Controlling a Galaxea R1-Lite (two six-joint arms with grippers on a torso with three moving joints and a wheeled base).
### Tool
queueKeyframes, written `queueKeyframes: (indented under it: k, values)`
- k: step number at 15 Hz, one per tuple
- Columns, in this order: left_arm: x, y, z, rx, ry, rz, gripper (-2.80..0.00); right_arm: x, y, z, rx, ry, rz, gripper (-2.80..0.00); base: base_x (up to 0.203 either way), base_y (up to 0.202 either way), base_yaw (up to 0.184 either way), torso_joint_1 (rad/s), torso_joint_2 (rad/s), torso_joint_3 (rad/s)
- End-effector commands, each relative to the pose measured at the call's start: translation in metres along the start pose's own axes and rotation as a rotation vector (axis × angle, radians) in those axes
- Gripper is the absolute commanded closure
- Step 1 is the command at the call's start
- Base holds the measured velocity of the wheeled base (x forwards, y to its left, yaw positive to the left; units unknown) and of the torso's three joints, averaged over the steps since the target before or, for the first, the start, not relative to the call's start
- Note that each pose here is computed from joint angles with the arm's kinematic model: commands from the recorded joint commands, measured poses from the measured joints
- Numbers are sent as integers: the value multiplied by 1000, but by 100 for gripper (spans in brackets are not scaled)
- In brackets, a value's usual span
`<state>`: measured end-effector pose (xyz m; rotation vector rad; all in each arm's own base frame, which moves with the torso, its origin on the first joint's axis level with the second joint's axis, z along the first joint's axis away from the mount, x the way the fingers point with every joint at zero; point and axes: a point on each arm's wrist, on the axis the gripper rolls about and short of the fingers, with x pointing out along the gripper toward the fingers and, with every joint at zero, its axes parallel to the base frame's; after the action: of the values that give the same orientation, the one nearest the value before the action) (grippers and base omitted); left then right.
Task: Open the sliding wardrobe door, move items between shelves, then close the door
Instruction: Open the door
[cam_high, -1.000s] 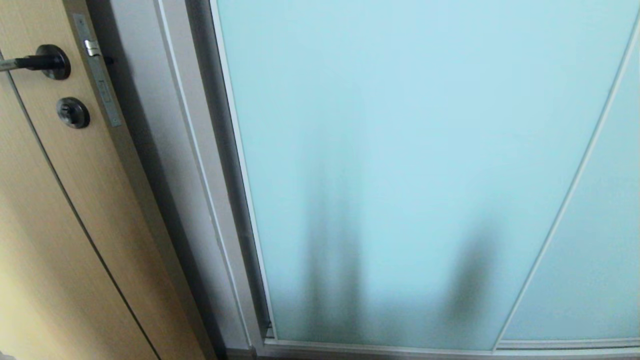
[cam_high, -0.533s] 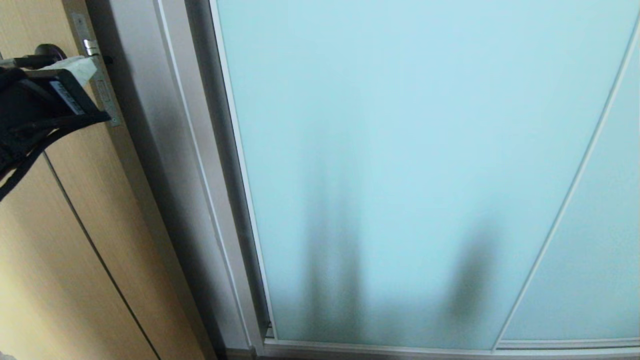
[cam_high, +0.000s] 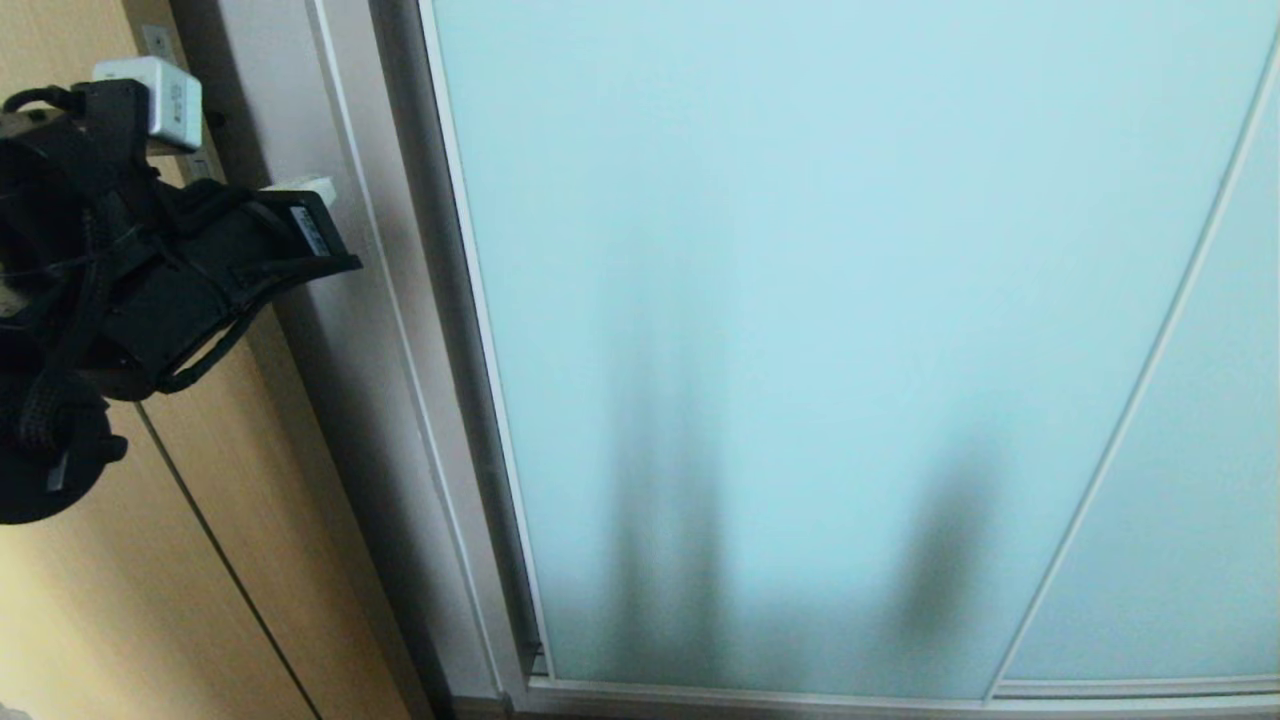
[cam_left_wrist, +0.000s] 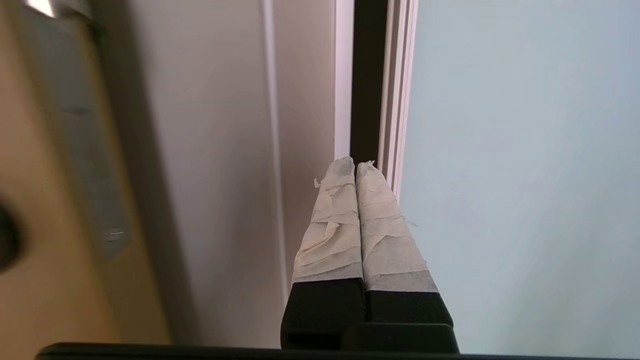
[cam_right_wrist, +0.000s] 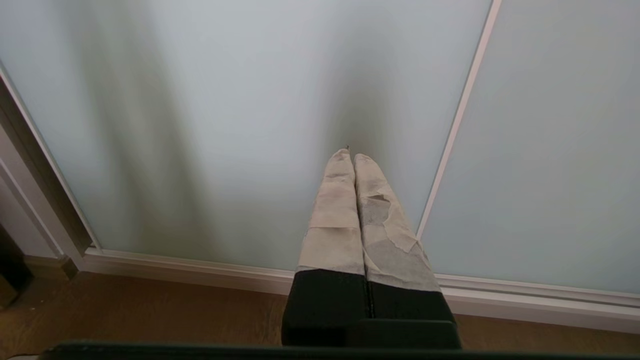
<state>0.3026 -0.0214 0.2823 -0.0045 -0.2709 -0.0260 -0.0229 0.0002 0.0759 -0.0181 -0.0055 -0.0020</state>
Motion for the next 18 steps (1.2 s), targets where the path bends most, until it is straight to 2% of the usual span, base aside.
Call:
queueKeyframes:
  k: [1,9,18]
  values:
    - [21,-4,-21,3,38,-6,0,0,0,0,-2,1,0,0,0,0,0,0,0,0]
    - [61,-5,-39,31,49,42,0,0,0,0,-2,1,0,0,0,0,0,0,0,0]
    - [98,-14,-56,34,78,26,0,0,0,0,-1,2,0,0,0,0,0,0,0,0]
